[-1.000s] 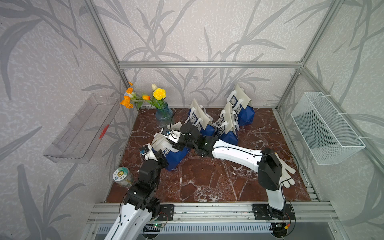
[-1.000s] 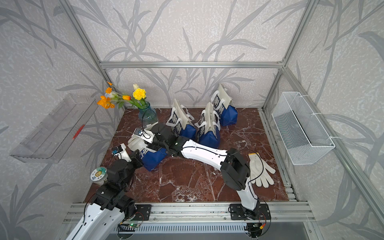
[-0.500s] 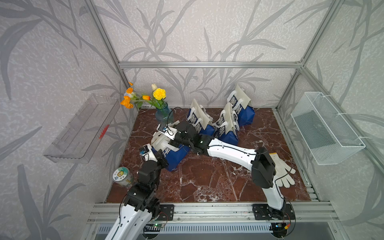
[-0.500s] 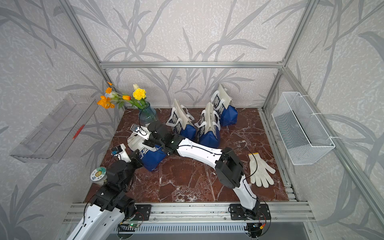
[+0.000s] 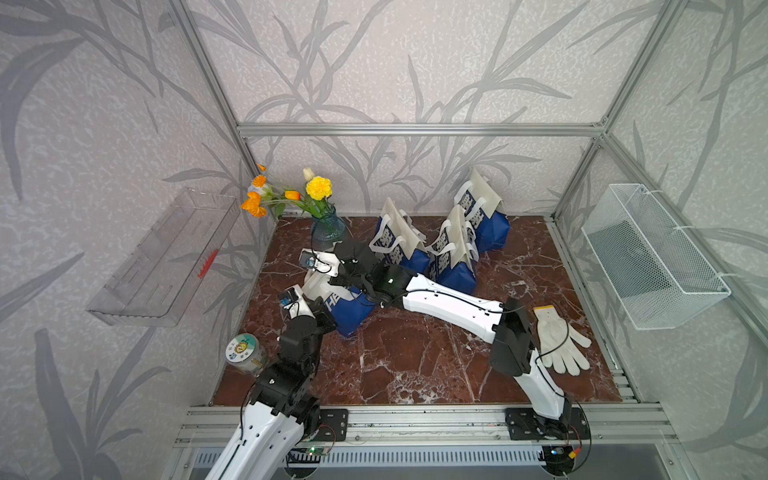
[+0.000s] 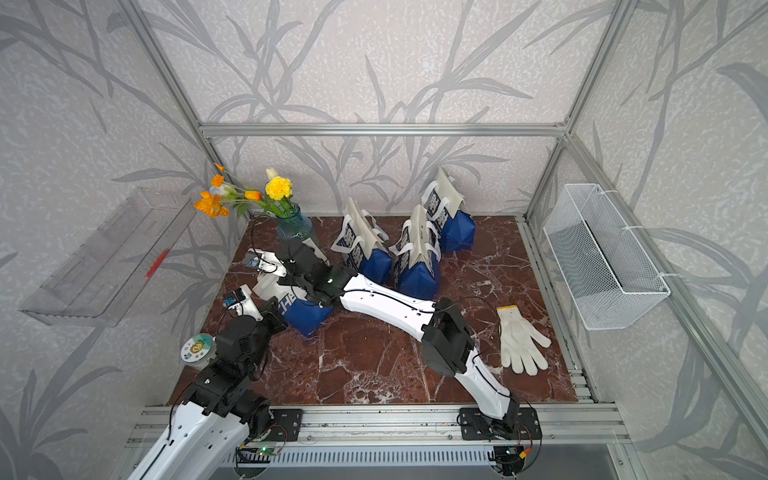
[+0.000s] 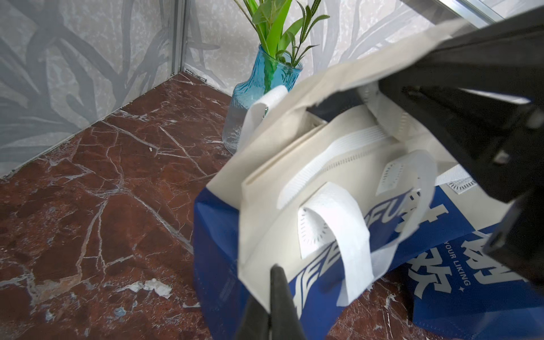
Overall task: Open the takeout bag
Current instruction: Open the takeout bag at the center of the board.
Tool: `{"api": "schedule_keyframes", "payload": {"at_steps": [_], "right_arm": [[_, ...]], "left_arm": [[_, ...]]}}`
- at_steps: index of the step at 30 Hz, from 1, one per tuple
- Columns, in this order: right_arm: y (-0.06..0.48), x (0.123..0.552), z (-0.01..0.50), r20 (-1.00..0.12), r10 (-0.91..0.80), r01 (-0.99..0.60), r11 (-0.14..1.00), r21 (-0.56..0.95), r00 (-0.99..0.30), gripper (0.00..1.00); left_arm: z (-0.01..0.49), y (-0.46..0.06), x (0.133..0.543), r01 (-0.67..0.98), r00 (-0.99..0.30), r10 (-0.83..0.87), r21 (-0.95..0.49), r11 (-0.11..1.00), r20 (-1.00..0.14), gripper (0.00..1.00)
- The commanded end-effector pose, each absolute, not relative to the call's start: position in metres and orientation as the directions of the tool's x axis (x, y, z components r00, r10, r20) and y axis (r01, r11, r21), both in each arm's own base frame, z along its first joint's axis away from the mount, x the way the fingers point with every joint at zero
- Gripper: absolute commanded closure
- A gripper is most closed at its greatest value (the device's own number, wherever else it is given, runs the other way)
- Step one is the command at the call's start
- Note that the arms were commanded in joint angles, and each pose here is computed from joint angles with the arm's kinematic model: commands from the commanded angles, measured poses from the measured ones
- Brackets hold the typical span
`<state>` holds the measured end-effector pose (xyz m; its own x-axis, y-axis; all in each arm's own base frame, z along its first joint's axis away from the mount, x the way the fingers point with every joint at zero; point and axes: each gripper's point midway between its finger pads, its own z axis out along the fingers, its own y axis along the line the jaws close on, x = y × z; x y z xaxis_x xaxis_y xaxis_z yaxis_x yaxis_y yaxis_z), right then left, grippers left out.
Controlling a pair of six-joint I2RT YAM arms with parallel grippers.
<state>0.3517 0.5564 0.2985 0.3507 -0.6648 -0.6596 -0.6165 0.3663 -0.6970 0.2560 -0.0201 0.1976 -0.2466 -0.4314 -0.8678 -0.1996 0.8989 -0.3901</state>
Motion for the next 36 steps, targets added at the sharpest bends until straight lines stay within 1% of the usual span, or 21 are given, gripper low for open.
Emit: {"api": "schedule_keyframes", "payload": {"at_steps": [1, 12, 15, 17, 18, 21, 22, 25, 28, 30, 32, 34, 35, 36], "right_arm": [[0.536, 0.381, 0.366, -0.597, -0.701, -0.379, 0.469, -0.798, 0.39, 1.0], [0.557, 0.373, 0.411, -0.405, -0.739, -0.156, 0.385, -0.91, 0.538, 1.0], [0.555, 0.371, 0.422, -0.393, -0.735, -0.135, 0.387, -0.912, 0.552, 1.0], [0.551, 0.369, 0.424, -0.439, -0.722, -0.184, 0.407, -0.894, 0.535, 1.0], [0.548, 0.368, 0.422, -0.478, -0.712, -0.239, 0.416, -0.877, 0.514, 1.0], [0.534, 0.366, 0.407, -0.631, -0.667, -0.422, 0.479, -0.77, 0.396, 1.0], [0.53, 0.364, 0.399, -0.678, -0.65, -0.484, 0.496, -0.721, 0.345, 0.99], [0.521, 0.357, 0.376, -0.769, -0.597, -0.616, 0.524, -0.588, 0.227, 0.89], [0.515, 0.348, 0.362, -0.817, -0.547, -0.669, 0.541, -0.509, 0.18, 0.75], [0.51, 0.341, 0.35, -0.844, -0.514, -0.713, 0.532, -0.456, 0.156, 0.67], [0.501, 0.337, 0.342, -0.879, -0.464, -0.753, 0.538, -0.378, 0.11, 0.58], [0.496, 0.327, 0.334, -0.906, -0.419, -0.79, 0.537, -0.297, 0.056, 0.52], [0.482, 0.339, 0.328, -0.915, -0.404, -0.786, 0.56, -0.263, 0.018, 0.49], [0.479, 0.337, 0.324, -0.921, -0.388, -0.792, 0.56, -0.242, 0.007, 0.48]], "left_arm": [[0.162, -0.008, 0.244, -0.299, -0.37, -0.388, -0.288, 0.91, -0.844, 1.0], [0.155, 0.0, 0.241, -0.35, -0.403, -0.378, -0.241, 0.905, -0.833, 1.0], [0.152, 0.001, 0.24, -0.362, -0.42, -0.37, -0.221, 0.906, -0.829, 1.0], [0.152, 0.0, 0.241, -0.36, -0.425, -0.37, -0.221, 0.906, -0.826, 1.0], [0.153, -0.001, 0.241, -0.355, -0.422, -0.373, -0.228, 0.907, -0.826, 1.0], [0.16, -0.007, 0.243, -0.316, -0.393, -0.388, -0.274, 0.908, -0.834, 1.0], [0.164, -0.01, 0.243, -0.296, -0.38, -0.396, -0.296, 0.908, -0.836, 1.0], [0.174, -0.014, 0.244, -0.257, -0.348, -0.41, -0.335, 0.907, -0.843, 1.0], [0.175, -0.017, 0.244, -0.24, -0.349, -0.413, -0.345, 0.907, -0.842, 1.0], [0.176, -0.02, 0.245, -0.229, -0.349, -0.414, -0.352, 0.908, -0.841, 1.0], [0.176, -0.02, 0.245, -0.225, -0.35, -0.413, -0.352, 0.909, -0.841, 1.0], [0.176, -0.02, 0.245, -0.228, -0.347, -0.414, -0.353, 0.908, -0.842, 1.0], [0.182, -0.019, 0.244, -0.216, -0.325, -0.421, -0.367, 0.905, -0.847, 1.0], [0.183, -0.02, 0.244, -0.213, -0.321, -0.423, -0.371, 0.904, -0.847, 1.0]]}}
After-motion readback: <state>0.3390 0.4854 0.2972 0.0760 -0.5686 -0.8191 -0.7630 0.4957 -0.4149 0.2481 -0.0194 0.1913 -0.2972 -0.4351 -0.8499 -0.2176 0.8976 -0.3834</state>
